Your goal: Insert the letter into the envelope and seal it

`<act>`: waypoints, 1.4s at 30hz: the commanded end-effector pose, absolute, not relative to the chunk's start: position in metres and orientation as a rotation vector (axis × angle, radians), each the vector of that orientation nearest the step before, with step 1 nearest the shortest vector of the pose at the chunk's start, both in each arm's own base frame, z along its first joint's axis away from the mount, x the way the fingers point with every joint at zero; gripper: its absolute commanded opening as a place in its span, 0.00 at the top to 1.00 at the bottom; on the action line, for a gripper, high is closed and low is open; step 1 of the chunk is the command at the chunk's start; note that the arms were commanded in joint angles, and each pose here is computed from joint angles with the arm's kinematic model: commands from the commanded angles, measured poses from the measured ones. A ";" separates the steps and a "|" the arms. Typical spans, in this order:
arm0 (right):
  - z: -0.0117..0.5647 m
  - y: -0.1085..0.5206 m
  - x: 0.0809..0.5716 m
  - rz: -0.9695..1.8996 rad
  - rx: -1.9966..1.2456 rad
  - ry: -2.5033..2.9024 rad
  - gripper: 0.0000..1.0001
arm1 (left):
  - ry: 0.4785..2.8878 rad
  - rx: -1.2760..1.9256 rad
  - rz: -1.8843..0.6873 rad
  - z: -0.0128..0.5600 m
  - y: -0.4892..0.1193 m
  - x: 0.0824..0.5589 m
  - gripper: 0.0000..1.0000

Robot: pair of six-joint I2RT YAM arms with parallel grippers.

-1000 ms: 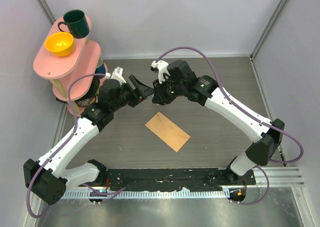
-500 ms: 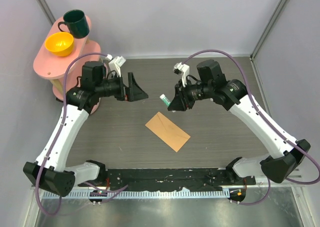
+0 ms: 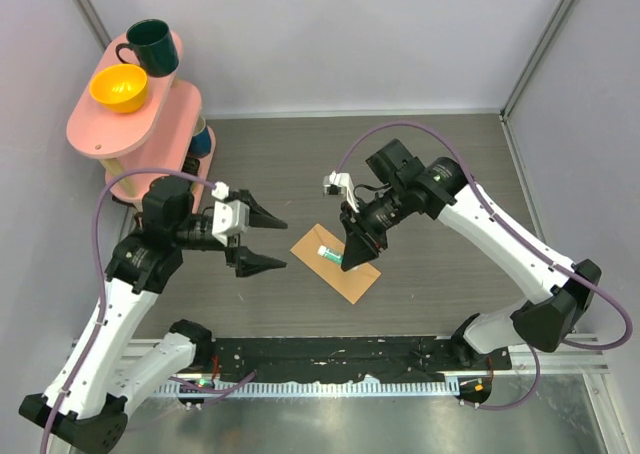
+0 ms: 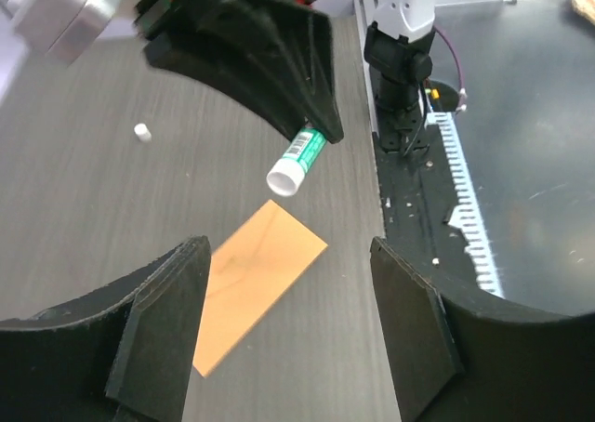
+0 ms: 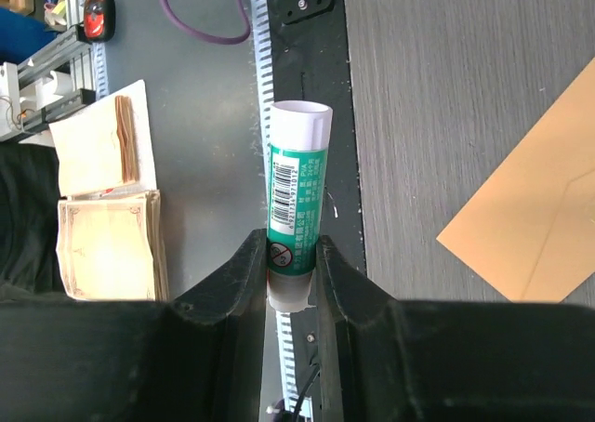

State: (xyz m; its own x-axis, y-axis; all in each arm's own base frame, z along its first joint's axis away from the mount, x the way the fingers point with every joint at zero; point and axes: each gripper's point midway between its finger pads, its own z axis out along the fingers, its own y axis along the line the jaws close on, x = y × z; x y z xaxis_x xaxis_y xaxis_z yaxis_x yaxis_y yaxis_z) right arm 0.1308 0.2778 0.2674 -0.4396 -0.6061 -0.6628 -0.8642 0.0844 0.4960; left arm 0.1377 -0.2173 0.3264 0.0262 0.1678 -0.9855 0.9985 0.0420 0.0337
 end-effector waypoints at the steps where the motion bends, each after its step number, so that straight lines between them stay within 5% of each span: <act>1: 0.285 0.284 0.125 1.318 -1.555 1.981 0.99 | 0.982 1.485 -0.900 0.332 -0.230 0.134 0.29; 21: 0.277 0.292 0.103 1.324 -1.738 1.955 0.99 | 0.432 1.794 -0.588 0.298 -0.258 0.099 0.45; 42: 0.278 0.296 0.092 1.344 -1.805 1.911 0.99 | 0.430 1.803 -0.567 0.295 -0.270 0.101 0.61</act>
State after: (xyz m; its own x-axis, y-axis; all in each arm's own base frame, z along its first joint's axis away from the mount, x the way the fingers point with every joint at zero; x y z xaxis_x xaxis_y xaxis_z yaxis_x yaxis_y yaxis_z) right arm 0.0927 0.2914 0.2638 -0.2700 -0.7258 -0.6326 -0.8636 -0.1080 0.4925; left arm 0.1007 -0.2663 0.2814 0.8003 0.0417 -0.5981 0.5773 -0.3232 0.7499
